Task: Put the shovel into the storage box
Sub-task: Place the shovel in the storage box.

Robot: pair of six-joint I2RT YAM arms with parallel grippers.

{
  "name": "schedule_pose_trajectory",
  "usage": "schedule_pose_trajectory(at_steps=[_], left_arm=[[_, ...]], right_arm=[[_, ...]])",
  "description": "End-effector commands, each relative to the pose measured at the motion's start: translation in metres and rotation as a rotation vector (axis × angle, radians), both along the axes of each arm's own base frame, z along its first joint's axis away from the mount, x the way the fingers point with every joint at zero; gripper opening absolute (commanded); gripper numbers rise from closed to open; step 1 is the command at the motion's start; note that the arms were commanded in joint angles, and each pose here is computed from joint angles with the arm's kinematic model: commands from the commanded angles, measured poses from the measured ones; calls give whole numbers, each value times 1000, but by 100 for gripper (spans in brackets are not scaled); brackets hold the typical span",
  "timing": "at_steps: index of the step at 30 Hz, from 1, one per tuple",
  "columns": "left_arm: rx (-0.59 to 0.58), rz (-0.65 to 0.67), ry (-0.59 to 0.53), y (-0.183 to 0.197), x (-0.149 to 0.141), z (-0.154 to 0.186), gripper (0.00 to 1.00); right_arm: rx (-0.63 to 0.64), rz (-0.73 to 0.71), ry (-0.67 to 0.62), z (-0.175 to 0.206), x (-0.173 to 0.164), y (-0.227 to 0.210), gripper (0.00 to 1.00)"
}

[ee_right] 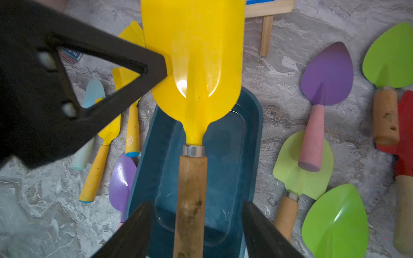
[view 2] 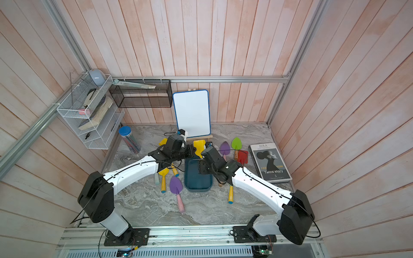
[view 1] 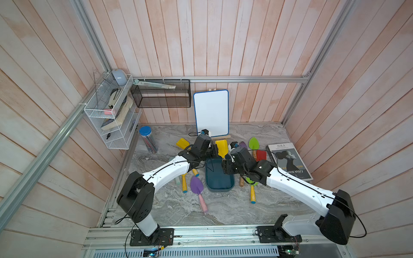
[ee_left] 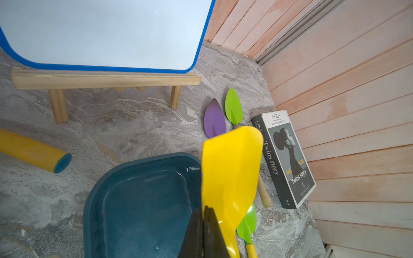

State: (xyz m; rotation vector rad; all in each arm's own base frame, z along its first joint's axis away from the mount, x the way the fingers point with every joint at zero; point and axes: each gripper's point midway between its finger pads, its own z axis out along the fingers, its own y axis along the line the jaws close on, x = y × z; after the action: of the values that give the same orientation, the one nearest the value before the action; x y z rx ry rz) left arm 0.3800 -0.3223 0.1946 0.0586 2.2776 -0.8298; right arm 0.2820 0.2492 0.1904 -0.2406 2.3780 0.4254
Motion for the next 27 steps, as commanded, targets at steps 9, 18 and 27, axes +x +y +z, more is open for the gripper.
schedule_pose_trajectory(at_steps=[9,18,27], left_arm=[[85,-11,123,-1,-7,-56,0],[137,-7,180,-10,-1,-92,0],[174,-42,252,-24,-9,-113,0]], right_arm=[[11,-85,-55,22,-9,-36,73],[31,-101,-40,15,-11,-48,72],[34,-96,-28,8,-10,-49,72]])
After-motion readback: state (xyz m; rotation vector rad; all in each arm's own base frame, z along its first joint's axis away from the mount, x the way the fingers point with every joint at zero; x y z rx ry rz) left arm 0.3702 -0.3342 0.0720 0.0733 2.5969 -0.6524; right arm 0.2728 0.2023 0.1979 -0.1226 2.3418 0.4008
